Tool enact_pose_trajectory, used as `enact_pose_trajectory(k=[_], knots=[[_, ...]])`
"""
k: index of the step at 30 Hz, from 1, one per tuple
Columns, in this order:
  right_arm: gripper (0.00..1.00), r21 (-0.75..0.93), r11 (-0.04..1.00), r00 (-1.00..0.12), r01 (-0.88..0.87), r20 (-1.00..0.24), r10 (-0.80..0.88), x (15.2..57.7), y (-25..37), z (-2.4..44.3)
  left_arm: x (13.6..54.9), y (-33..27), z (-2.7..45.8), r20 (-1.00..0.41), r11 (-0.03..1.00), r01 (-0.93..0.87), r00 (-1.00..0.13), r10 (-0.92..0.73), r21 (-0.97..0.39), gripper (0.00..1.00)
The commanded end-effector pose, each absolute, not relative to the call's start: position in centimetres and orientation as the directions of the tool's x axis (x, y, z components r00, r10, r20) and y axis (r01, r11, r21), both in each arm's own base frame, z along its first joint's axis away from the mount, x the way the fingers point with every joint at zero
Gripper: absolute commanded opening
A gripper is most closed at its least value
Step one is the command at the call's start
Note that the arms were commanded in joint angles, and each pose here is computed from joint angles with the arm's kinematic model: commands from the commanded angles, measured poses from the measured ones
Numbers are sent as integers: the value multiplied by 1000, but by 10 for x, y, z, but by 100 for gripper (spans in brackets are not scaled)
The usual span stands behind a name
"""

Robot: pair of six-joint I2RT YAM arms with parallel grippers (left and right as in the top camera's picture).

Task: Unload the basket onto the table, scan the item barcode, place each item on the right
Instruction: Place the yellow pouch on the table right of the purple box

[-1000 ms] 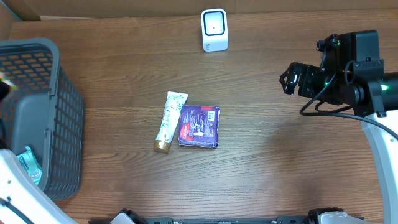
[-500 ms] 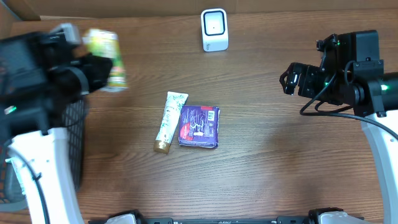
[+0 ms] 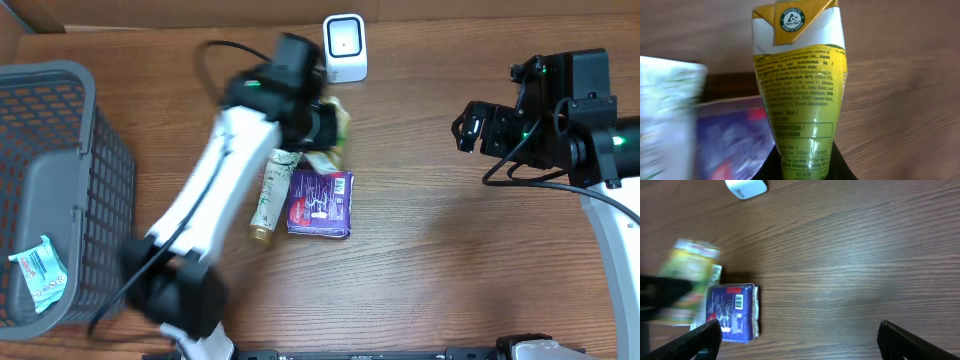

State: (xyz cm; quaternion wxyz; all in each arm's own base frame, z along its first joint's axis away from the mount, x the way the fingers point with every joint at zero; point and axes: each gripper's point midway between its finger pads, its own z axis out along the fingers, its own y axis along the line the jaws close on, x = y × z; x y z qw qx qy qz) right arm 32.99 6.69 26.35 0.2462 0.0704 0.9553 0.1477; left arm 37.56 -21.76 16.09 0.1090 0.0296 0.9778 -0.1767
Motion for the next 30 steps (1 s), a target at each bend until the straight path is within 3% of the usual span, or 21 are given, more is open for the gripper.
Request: enact_pose_trajectory(k=[1,10,14,17,20,23,25,30], knots=[[100,304,950,-856,64,-473,209,333,65,270,361,-270,133,-159,909,149,-983,93,-389,4],[100,304,951,-856,64,-472,209,333,65,270,337,-295,46,-16,955,159,-987,160,-252,4],[100,304,950,-856,63,-473,209,333,65,270,334,-285,39,7,971,140,-990,144,-194,12],[100,305,950,-855,62,-475,208,334,65,271,337,-283,45,-10,971,139,-990,140,-194,24],[100,305,950,-854,62,-476,209,334,65,271,345,-280,58,-51,973,147,-989,140,-180,50],[100,305,950,-854,62,-476,209,334,65,271,357,-274,85,-111,975,171,-981,157,-139,57],[100,305,950,-854,62,-476,209,334,65,271,370,-266,116,-185,978,191,-967,174,-80,60],[100,305,950,-854,62,-476,209,334,65,271,401,-237,218,-396,991,130,-912,109,-27,88]])
